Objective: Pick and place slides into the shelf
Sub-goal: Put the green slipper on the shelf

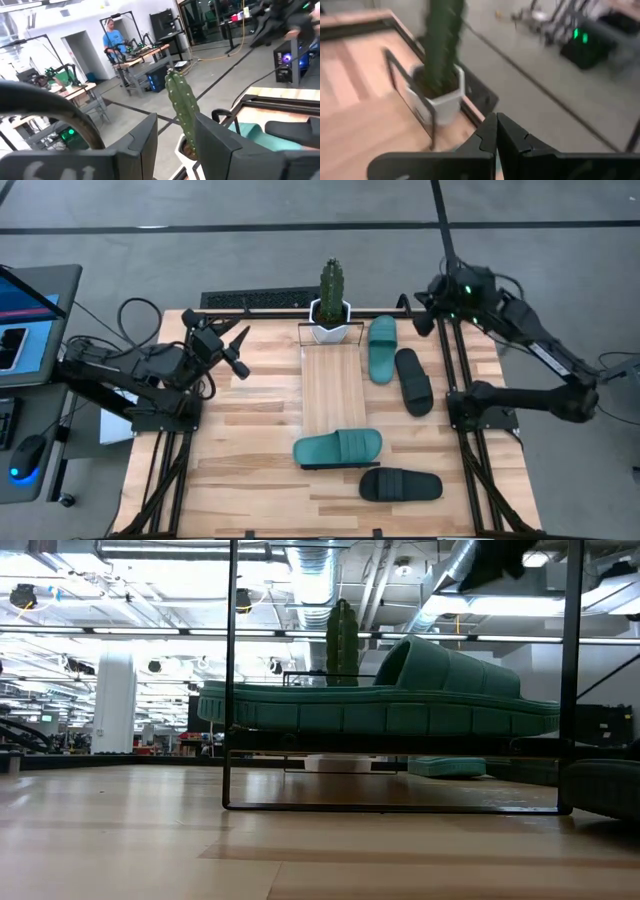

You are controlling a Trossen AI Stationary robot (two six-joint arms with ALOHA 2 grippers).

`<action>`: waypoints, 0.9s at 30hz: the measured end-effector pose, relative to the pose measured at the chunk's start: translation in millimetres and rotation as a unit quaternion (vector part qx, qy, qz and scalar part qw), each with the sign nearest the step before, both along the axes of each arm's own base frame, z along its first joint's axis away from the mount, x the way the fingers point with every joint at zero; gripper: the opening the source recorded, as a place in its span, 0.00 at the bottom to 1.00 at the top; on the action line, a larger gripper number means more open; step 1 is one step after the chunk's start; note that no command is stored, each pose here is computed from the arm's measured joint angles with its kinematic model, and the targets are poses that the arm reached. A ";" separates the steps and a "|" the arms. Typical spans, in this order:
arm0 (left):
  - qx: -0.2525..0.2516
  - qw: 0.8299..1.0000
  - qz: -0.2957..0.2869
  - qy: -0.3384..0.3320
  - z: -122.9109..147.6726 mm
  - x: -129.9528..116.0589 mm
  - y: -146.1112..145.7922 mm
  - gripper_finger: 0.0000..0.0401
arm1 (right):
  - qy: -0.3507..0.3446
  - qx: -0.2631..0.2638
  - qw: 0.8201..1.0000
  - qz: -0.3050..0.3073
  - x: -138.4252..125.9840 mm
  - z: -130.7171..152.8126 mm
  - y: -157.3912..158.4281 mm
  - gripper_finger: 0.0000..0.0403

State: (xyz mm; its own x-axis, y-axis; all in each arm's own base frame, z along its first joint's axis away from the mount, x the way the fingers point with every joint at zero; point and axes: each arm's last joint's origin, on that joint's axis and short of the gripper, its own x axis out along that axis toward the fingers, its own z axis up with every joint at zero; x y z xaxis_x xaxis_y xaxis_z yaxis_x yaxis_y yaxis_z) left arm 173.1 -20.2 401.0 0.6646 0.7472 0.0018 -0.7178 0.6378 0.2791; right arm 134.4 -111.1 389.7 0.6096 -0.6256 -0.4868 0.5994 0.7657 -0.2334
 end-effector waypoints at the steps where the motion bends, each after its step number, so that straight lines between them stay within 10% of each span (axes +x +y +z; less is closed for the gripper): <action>1: -0.004 1.000 0.001 -0.004 0.0 0.4 1.5 0.28 | 0.006 0.014 1.000 -0.008 -1.4 -3.8 -9.8 0.00; 11: -0.043 0.998 -0.003 -0.047 -0.2 2.0 7.8 0.28 | -0.009 0.219 0.976 0.014 -20.3 -53.2 -93.1 0.00; 27: -0.072 0.996 0.000 -0.049 -7.1 1.9 7.8 0.28 | 0.036 0.380 0.924 0.022 4.2 -151.0 -165.6 0.00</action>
State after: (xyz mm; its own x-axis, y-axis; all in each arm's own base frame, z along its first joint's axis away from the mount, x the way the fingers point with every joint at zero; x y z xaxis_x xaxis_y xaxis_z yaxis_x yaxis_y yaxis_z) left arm 175.0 -12.3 393.9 0.6672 0.7437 -0.0407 -0.7364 0.6669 0.1138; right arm 138.6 -276.7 238.7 0.5752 -0.0619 -0.8157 0.5668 0.7491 0.3429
